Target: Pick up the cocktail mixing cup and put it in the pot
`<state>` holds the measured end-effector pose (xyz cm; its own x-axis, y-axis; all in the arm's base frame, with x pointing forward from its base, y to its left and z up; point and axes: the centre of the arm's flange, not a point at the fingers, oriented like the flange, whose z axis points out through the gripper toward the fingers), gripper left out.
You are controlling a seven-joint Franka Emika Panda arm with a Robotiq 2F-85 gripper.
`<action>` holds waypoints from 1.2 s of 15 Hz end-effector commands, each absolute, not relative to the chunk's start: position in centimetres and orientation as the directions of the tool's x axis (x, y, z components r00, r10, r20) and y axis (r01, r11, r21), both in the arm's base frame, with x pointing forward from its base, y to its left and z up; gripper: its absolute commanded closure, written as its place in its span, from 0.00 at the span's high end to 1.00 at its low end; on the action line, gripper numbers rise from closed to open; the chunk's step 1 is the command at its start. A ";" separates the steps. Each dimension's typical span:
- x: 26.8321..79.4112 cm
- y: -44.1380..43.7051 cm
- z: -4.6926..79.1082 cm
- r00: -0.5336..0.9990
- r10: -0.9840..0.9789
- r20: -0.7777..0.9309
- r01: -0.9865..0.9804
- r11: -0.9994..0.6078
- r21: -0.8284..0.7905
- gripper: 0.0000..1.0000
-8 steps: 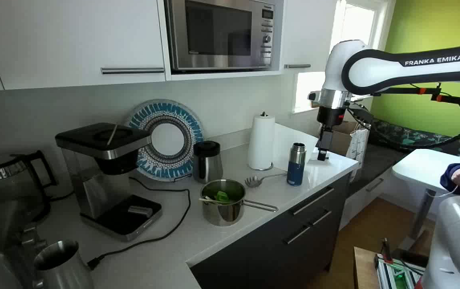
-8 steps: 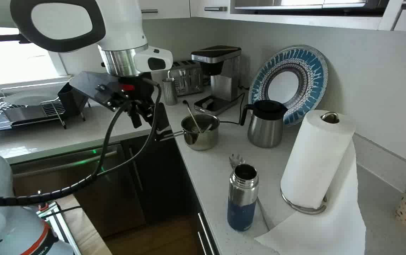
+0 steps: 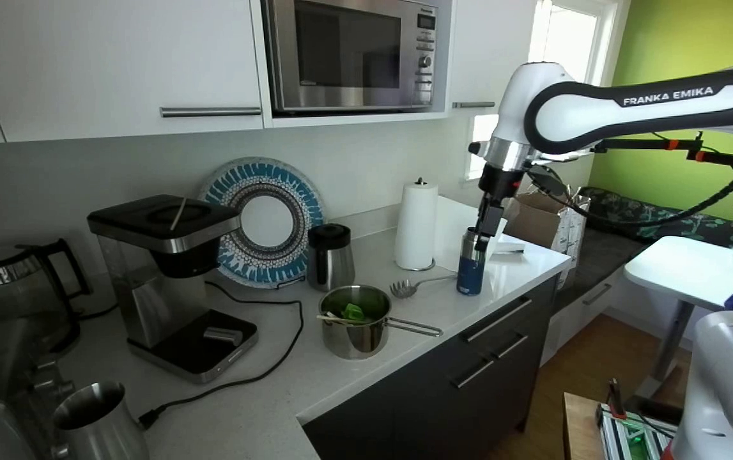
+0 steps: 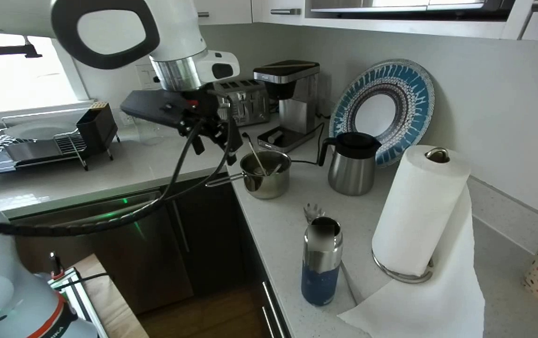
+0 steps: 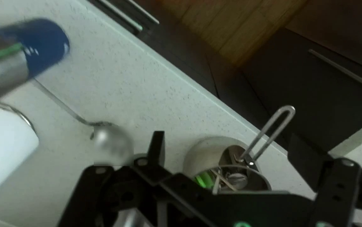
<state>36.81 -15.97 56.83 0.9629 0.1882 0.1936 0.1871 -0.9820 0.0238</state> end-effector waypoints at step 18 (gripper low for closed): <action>61.6 3.9 51.1 0.776 0.614 0.145 0.614 -0.788 0.048 1.00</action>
<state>55.38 0.14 52.11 0.7954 0.5847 0.1595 0.5948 -0.8037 -0.0201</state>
